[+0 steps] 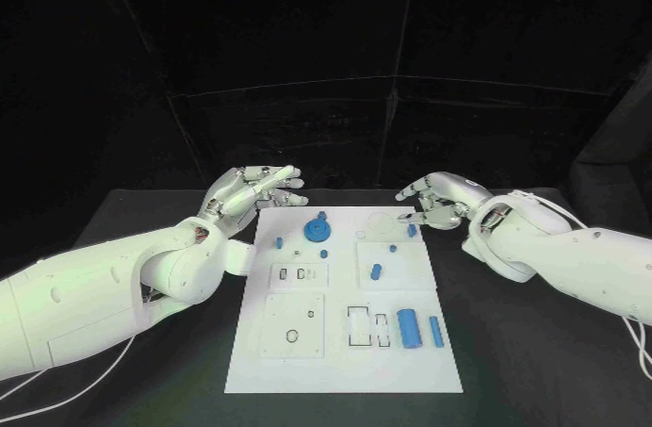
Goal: Assemble the parts on the task board
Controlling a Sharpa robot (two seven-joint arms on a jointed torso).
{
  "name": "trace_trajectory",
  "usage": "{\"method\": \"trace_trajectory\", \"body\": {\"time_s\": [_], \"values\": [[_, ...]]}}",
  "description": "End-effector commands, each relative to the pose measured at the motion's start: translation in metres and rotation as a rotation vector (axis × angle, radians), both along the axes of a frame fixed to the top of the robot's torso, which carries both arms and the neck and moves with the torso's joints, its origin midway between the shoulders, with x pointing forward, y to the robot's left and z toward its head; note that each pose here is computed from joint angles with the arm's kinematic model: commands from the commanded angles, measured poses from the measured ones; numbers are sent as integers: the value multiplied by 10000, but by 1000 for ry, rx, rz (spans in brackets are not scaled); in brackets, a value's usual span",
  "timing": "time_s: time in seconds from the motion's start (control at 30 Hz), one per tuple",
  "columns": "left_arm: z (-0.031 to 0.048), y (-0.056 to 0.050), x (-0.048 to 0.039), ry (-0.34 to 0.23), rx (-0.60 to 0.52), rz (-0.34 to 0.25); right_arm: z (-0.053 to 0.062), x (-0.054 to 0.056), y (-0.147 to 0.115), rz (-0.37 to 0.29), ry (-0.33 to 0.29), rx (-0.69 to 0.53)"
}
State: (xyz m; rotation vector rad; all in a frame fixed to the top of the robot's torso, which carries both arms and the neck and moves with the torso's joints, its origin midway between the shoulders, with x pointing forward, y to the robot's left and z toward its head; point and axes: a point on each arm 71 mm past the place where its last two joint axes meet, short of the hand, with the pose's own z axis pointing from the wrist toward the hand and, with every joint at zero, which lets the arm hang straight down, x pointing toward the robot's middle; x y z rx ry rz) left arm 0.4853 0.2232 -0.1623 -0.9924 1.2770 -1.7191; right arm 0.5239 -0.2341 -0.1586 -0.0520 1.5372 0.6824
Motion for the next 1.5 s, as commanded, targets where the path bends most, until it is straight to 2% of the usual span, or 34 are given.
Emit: {"method": "trace_trajectory", "body": {"time_s": [0.03, 0.27, 0.4, 0.83, 1.03, 1.5], "values": [[15, -16, 3, -13, -11, -14, 16, -8, -138, 34, 38, 85], [5, -21, 20, -12, -10, -14, -23, 32, -473, -19, 63, 89], [1, -29, 26, -12, -10, -15, -79, 54, -541, -30, 81, 86], [-10, -39, 42, -11, -10, -16, -321, 85, -444, -5, 160, 67], [-11, -33, 45, -11, -10, -14, -400, 96, -422, -7, 175, 52], [-14, -26, 54, -12, -9, -11, -476, 169, -355, -20, 170, 19]]}}
